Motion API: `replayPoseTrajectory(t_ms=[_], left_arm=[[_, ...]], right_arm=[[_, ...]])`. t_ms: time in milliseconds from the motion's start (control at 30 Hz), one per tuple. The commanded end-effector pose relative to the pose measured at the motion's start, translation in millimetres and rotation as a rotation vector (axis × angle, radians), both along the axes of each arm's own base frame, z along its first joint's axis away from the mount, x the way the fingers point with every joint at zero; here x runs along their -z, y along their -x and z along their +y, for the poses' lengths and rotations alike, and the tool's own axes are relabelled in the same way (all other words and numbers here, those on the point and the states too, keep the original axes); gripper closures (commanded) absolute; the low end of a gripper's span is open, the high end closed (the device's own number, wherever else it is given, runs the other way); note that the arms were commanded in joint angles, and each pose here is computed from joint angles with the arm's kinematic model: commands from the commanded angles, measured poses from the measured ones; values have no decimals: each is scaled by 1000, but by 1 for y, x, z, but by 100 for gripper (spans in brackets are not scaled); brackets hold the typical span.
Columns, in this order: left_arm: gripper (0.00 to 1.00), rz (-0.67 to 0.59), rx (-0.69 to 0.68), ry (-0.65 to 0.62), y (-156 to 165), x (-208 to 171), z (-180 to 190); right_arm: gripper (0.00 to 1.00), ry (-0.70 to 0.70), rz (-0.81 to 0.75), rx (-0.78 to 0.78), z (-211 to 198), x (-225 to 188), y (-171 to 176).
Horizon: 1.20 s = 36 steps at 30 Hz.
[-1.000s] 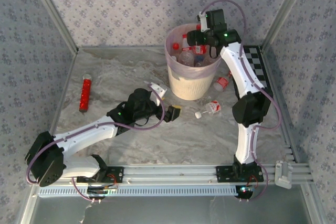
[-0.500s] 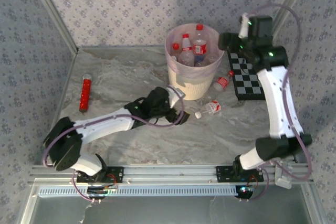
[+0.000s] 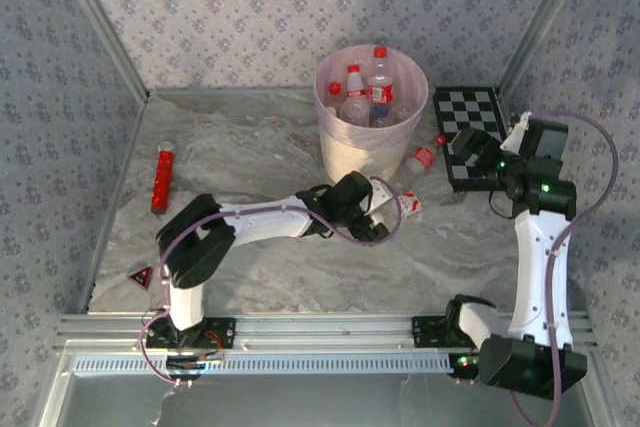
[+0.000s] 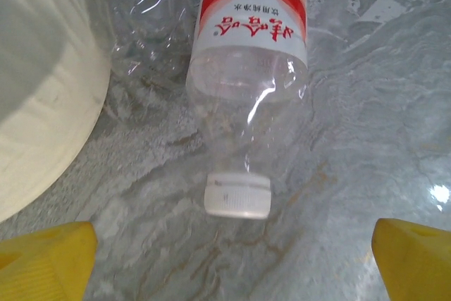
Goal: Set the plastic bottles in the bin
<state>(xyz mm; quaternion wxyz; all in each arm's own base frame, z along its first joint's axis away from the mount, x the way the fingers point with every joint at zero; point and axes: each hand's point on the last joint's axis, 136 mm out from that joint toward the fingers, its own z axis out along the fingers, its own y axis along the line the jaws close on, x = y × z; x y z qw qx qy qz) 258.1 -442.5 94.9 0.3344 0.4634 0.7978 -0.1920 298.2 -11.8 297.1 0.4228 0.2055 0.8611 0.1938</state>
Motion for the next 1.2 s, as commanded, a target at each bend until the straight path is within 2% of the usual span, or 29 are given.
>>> replayPoseTrajectory(t_ms=[0, 133, 233, 533, 633, 833, 1000, 1167], left_arm=[[0, -57, 9, 23, -12, -2, -21], [1, -61, 12, 12, -18, 16, -33], [6, -50, 22, -4, -19, 25, -37], [47, -19, 35, -22, -12, 23, -35], [58, -24, 42, -5, -8, 11, -30], [71, -38, 46, 62, 2, -17, -20], [73, -54, 28, 121, 7, -33, -9], [73, -70, 11, 245, 14, -59, -2]], right_arm=[[9, -83, 18, -25, 11, 12, 19], [9, -118, 39, -4, 7, 25, 34], [9, -142, 44, -11, 8, 30, 39], [10, -145, 68, 13, 0, 45, 37], [10, -162, 75, 24, 0, 50, 36], [11, -189, 82, 37, 1, 59, 38], [13, -258, 105, 38, 7, 75, 38], [13, -496, 12, -58, 38, 78, 24]])
